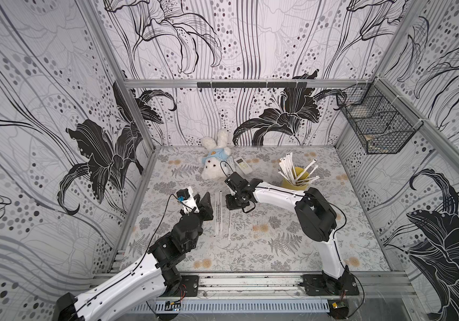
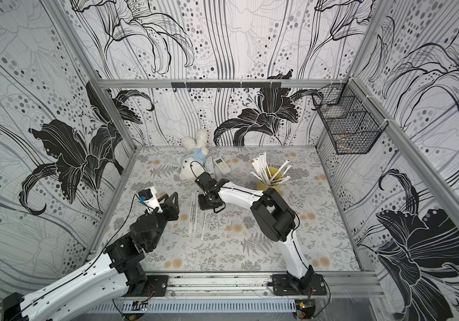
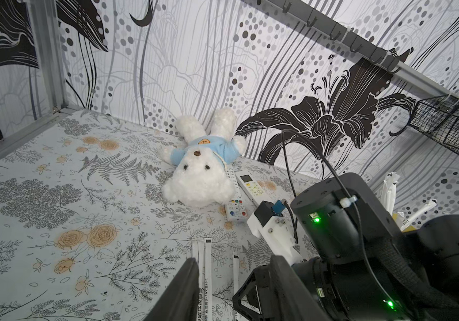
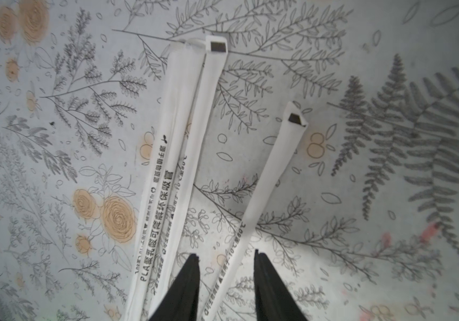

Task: Take the straws out of the storage container
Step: Adjust the straw at the center of the board, then pick up the straw from the container, then place the straw at the center of the board.

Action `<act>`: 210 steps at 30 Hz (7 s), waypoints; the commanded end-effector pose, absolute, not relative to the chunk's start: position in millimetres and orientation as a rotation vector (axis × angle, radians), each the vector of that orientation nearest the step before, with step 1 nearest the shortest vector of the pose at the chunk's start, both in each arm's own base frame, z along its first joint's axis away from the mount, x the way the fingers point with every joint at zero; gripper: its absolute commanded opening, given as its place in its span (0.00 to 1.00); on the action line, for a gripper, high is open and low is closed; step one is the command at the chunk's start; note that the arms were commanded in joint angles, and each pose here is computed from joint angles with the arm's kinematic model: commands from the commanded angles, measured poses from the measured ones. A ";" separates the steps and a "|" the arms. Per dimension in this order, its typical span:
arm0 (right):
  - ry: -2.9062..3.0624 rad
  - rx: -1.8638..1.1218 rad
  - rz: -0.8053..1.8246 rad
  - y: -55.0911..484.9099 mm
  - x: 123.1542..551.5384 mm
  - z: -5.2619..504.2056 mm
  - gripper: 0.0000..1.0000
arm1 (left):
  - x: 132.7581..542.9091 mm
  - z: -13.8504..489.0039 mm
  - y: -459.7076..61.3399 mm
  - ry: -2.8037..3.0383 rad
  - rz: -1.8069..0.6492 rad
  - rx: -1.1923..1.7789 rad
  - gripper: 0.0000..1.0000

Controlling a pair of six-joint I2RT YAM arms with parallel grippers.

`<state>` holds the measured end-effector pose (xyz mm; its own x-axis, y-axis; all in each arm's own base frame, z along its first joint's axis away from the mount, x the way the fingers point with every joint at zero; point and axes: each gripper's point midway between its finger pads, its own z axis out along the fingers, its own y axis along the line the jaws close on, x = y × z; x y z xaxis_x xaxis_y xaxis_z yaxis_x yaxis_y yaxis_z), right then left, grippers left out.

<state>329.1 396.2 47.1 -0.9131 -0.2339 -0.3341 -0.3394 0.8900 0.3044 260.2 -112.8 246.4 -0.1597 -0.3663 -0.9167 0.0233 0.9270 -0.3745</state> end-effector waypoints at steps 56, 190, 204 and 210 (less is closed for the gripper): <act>2.919 -0.213 0.624 404.8 329.3 33.0 0.28 | 230.3 271.6 -89.8 1.552 -0.499 -0.266 0.45; 1.962 -0.451 0.873 218.4 342.7 358.7 0.46 | 336.1 381.6 -288.8 1.853 -0.546 0.314 0.00; 2.132 -0.643 1.000 296.9 316.3 307.8 0.46 | 310.2 297.3 -214.2 2.331 -0.315 0.341 0.00; 2.225 -0.654 1.092 314.4 308.9 269.5 0.46 | 318.7 226.8 -184.8 2.596 -0.275 0.335 0.00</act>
